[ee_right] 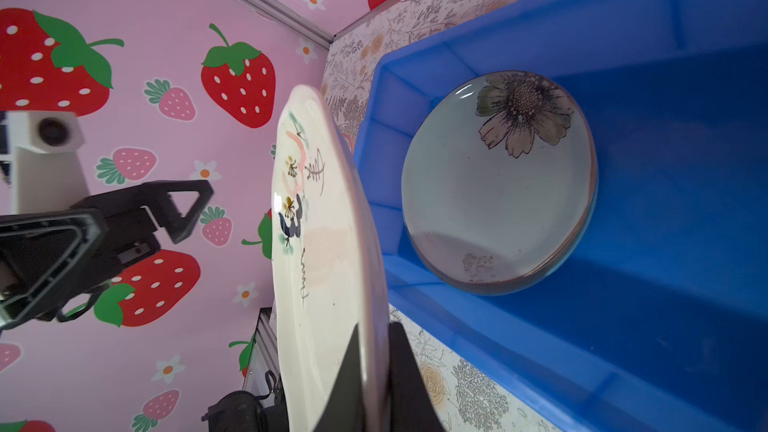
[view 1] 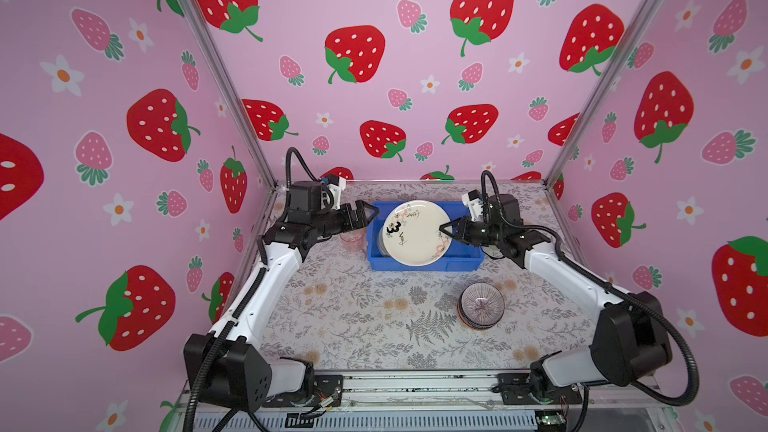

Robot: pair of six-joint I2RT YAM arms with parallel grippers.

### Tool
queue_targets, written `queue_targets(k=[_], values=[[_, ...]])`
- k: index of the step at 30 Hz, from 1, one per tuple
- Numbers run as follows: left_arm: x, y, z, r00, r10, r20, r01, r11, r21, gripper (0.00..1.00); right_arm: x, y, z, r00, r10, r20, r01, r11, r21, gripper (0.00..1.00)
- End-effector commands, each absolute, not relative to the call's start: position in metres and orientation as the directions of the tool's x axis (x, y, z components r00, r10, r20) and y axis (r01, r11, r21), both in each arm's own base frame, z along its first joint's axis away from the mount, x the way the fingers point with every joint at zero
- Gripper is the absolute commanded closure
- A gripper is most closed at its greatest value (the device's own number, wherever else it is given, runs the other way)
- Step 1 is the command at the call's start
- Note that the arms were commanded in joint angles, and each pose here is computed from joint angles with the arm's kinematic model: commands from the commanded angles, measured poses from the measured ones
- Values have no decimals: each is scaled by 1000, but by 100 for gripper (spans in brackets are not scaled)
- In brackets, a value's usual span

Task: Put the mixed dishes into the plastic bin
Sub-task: 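Lower the white plate into the bin onto the flower plate with both grippers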

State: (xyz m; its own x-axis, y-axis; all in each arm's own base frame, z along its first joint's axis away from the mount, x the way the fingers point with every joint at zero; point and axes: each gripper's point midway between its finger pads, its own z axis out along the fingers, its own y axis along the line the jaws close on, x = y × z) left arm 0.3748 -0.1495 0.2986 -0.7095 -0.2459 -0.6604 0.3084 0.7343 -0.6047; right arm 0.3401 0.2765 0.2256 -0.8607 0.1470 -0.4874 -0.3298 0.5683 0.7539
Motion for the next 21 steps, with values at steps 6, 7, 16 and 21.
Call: queue_targets(k=[6,7,16,21], values=[[397,-120,279,-678,-218,-702,247,832,-497,1,388,290,251,-803,184,-567,-388,560,732,100],[396,-118,275,-684,-217,-696,239,835,-496,1,392,291,247,-805,186,-563,-382,563,733,100],[395,-101,266,-675,-202,-710,196,878,-437,1,426,309,210,-835,195,-514,-335,561,757,100],[396,-98,262,-682,-205,-702,182,882,-434,1,437,313,193,-844,203,-496,-311,570,761,100]])
